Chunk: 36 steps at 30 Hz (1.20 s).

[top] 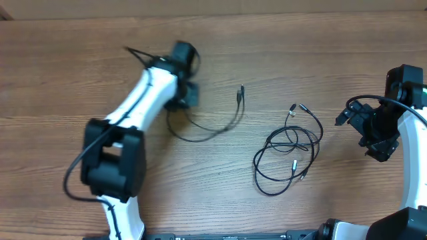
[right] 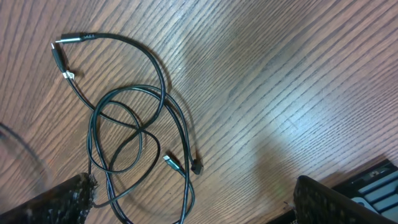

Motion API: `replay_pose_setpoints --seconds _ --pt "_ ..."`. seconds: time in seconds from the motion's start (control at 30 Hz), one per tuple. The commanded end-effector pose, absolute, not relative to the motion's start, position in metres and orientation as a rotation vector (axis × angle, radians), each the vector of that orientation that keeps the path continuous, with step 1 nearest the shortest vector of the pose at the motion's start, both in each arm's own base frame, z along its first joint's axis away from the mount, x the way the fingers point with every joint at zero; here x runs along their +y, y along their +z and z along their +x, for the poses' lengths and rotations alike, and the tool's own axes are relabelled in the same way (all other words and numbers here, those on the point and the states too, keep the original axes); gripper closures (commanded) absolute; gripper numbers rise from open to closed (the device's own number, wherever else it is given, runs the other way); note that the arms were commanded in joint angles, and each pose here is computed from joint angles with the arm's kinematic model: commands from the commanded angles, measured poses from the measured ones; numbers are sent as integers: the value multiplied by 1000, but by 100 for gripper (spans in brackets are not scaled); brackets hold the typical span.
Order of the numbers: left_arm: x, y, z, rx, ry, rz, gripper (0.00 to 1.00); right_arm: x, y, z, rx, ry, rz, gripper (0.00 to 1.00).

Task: Untangle cables
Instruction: 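Carry the single cable to the far left and release it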

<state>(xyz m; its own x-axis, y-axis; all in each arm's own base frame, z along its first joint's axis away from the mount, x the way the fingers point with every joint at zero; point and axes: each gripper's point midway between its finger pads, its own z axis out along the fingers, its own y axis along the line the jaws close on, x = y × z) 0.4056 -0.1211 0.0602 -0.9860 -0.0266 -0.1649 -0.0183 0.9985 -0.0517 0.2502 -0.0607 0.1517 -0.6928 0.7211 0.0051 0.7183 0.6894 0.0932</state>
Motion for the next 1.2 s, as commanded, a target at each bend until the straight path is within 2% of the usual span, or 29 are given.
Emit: replay_pose_setpoints --seconds 0.0,0.1,0.23,0.33,0.53,0.77,1.17 --pt "-13 164 442 2670 277 -327 96 -62 159 252 2831 143 1196 0" --pt "58 216 435 2533 472 -507 96 -62 159 252 2831 143 1196 0" --pt "142 282 407 2333 652 -748 96 -62 159 252 2830 143 1196 0" --pt "175 304 390 2254 627 -858 96 -62 159 253 2826 144 1195 0" --pt "174 276 381 2382 364 -905 96 -61 159 255 2821 157 1191 0" --pt "171 252 382 2467 371 -907 96 -61 159 255 2821 156 1191 0" --pt "180 253 379 2451 421 -927 96 -61 159 255 2822 156 1191 0"
